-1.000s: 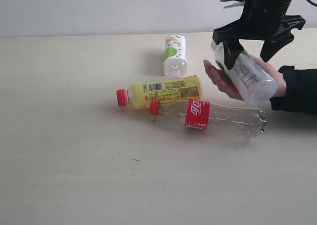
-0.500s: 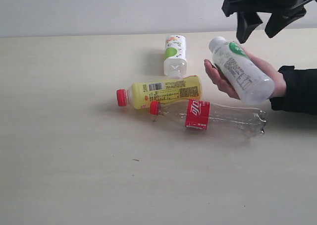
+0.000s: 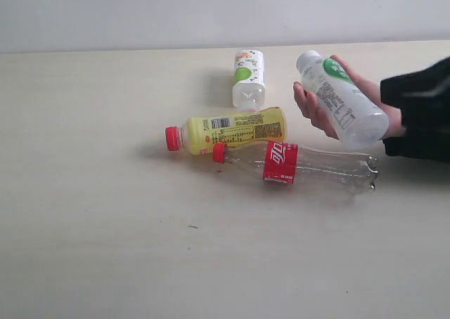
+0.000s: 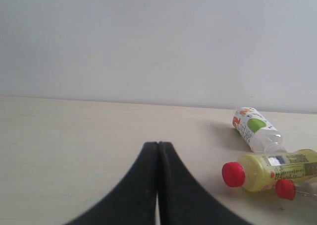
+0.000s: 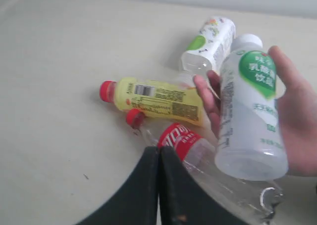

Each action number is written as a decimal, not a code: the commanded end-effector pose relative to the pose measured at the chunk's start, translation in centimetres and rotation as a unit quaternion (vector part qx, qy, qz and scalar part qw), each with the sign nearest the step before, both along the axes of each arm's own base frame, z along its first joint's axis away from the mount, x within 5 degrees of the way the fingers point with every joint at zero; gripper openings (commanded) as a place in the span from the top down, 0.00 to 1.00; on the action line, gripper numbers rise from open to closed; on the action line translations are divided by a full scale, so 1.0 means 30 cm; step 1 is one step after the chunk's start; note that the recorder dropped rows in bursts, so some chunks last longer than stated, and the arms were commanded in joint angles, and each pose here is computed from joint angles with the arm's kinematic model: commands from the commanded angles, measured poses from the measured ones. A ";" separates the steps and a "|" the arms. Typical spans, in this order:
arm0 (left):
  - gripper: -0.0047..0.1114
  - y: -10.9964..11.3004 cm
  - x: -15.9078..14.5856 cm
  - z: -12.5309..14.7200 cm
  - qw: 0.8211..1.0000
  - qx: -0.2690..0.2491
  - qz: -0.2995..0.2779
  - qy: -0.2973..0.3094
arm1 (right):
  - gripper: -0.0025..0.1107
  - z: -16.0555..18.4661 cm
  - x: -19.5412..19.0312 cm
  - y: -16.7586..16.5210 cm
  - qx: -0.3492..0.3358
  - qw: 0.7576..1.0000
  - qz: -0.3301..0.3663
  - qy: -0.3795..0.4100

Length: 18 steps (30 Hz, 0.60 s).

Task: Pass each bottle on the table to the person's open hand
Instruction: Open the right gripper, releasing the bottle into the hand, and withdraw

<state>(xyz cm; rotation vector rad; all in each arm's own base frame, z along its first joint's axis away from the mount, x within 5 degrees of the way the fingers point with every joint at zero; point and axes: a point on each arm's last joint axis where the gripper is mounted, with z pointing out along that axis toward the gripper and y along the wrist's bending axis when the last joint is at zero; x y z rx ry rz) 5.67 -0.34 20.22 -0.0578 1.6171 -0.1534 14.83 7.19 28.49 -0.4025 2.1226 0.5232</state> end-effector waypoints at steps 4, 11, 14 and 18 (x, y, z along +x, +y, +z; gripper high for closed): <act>0.96 0.000 -0.001 -0.002 1.000 -0.003 0.000 -0.002 | 0.98 -0.115 -0.222 -0.040 0.080 0.991 0.027 -0.106; 0.96 0.000 -0.001 -0.002 1.000 -0.003 0.000 -0.002 | 0.98 -0.124 -0.303 -0.062 0.124 0.976 0.029 -0.175; 0.96 0.000 -0.001 -0.002 1.000 -0.003 0.000 -0.002 | 0.98 -0.114 -0.319 -0.067 0.126 0.971 0.033 -0.198; 0.96 0.000 -0.001 -0.002 1.000 -0.003 0.000 -0.002 | 0.98 -0.117 -0.321 -0.067 0.129 0.971 0.032 -0.197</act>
